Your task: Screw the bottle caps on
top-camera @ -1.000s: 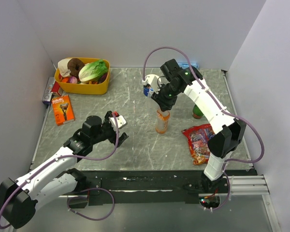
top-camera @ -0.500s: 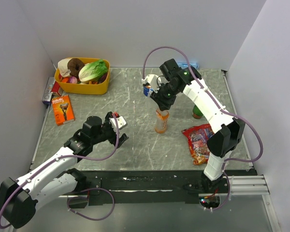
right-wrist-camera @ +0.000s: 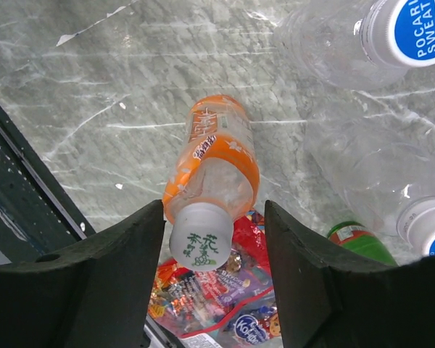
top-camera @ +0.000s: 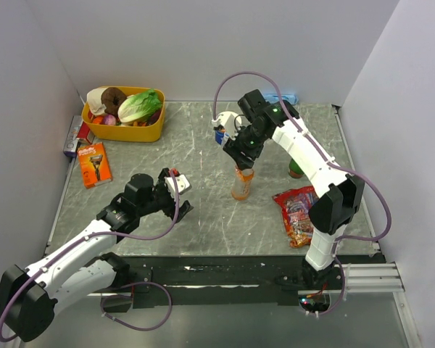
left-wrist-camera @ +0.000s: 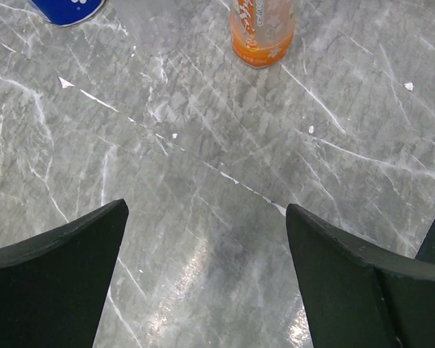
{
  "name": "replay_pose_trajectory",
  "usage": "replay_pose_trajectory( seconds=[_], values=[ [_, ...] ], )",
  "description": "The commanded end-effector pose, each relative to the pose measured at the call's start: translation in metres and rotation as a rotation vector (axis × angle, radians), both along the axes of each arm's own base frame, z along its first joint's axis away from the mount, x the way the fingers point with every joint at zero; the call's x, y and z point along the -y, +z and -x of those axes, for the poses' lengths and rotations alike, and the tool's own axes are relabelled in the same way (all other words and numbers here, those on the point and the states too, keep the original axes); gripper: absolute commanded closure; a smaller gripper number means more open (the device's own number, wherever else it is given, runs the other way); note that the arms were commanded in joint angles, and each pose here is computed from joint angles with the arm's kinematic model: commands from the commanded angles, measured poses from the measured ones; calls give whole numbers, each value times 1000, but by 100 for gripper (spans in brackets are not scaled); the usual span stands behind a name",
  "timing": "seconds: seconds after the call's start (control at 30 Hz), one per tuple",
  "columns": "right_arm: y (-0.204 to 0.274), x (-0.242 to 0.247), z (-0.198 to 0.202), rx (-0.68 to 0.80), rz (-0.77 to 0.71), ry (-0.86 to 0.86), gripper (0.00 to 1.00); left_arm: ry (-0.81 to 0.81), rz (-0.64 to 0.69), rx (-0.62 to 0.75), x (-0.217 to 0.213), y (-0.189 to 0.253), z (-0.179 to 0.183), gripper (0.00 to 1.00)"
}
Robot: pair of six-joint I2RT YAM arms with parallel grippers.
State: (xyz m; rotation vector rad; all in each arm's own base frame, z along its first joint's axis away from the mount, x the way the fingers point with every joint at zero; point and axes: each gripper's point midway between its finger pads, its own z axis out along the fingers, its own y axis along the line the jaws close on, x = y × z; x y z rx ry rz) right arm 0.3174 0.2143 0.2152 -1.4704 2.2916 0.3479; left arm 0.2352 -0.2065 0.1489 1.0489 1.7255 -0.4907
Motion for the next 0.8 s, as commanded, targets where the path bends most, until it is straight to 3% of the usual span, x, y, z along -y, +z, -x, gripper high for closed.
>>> replay_pose_trajectory(
  seconds=[0.0, 0.27, 0.47, 0.57, 0.6, 0.67, 0.73, 0.77],
  values=[
    [5, -2, -6, 22, -13, -11, 34, -19, 24, 6, 3, 7, 1, 4],
    [21, -6, -7, 44, -45, -9, 25, -24, 31, 6, 5, 8, 0, 4],
    [72, -11, 0, 135, -143, 25, 19, 1, 49, 13, 4, 13, -4, 4],
    [95, -16, 8, 190, -216, 56, 1, 16, 64, 13, 5, 16, -7, 4],
    [94, -15, 10, 194, -222, 52, 0, 31, 67, 16, 4, 17, -9, 4],
    [117, -14, 6, 306, -277, 20, 0, 62, 85, 8, 3, 21, -14, 4],
    [111, -8, 3, 345, -271, -14, 0, 120, 106, -11, -3, 23, -21, 4],
    [134, 3, -10, 468, -290, -111, 0, 158, 161, -10, -2, 34, -26, 4]
  ],
)
